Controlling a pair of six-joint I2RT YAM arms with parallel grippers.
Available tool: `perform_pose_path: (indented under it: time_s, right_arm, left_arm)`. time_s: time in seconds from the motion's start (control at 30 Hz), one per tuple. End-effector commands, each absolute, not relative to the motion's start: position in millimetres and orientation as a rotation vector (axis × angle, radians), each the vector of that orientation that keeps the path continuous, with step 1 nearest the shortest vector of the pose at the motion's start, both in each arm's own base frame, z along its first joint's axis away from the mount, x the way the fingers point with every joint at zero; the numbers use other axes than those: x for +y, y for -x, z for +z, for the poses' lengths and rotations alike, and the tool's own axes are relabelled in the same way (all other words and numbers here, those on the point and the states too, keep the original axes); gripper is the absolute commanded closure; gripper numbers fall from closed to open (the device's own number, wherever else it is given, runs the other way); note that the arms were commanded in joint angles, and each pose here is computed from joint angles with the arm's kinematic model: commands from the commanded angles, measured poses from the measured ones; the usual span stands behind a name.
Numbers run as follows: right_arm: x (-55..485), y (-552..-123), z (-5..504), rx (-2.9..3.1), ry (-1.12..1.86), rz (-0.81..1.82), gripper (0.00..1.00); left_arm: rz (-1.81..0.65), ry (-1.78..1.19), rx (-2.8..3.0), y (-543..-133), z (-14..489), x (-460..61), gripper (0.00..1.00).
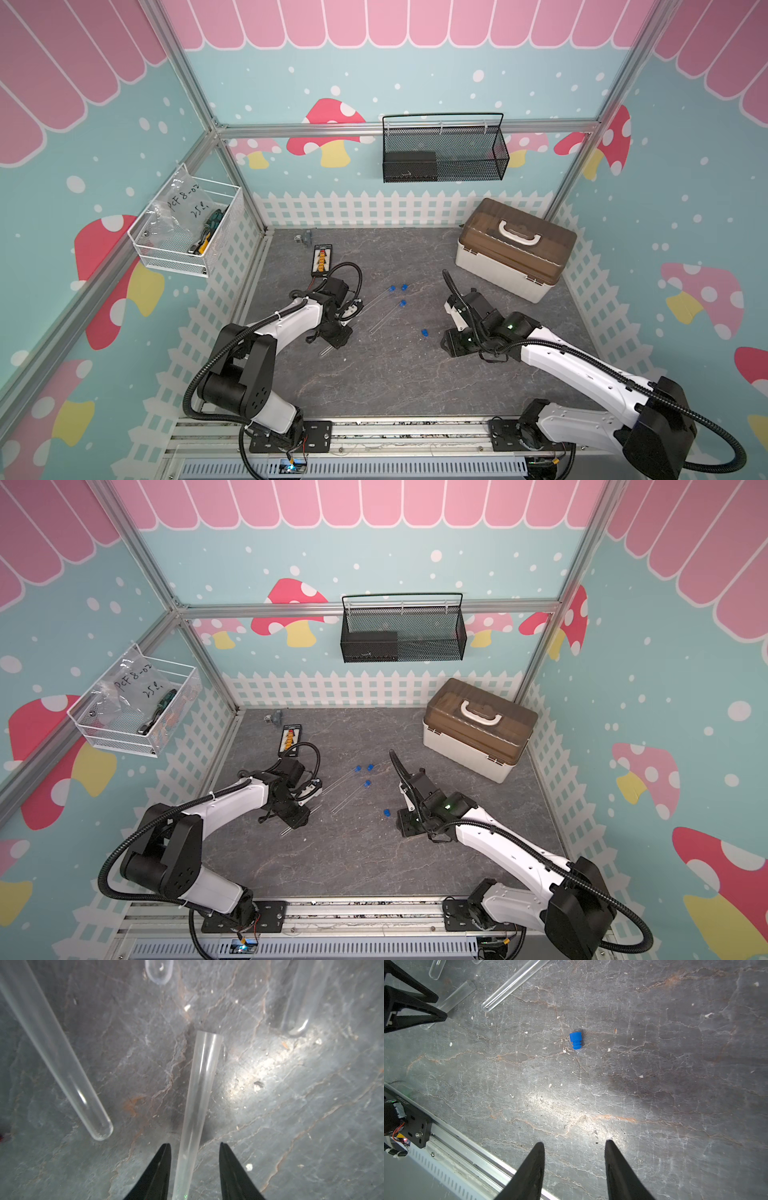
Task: Insert stoppers into test tubes
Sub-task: Pick up the test tube at the center of the board.
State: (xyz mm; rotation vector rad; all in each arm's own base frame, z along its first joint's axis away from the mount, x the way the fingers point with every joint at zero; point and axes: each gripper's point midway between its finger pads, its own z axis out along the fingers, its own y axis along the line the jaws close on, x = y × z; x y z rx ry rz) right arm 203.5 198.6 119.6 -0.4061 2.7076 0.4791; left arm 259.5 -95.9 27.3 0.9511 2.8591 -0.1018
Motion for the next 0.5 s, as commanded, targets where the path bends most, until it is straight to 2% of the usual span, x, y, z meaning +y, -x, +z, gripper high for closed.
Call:
perform_pose_path:
  time_s: [0.0,0.47]
  right_arm:
    - [197.3,-201.5,118.5,2.707,0.416,0.483,0.54]
    - [196.8,-201.0,120.7,2.702,0.418,0.485,0.54]
  left_arm:
    - [-0.139,-0.977,2.845,-264.4,24.7,-99.7,0.61]
    - [-0.114,-1.029,2.860,-263.3,12.1,-95.4,0.73]
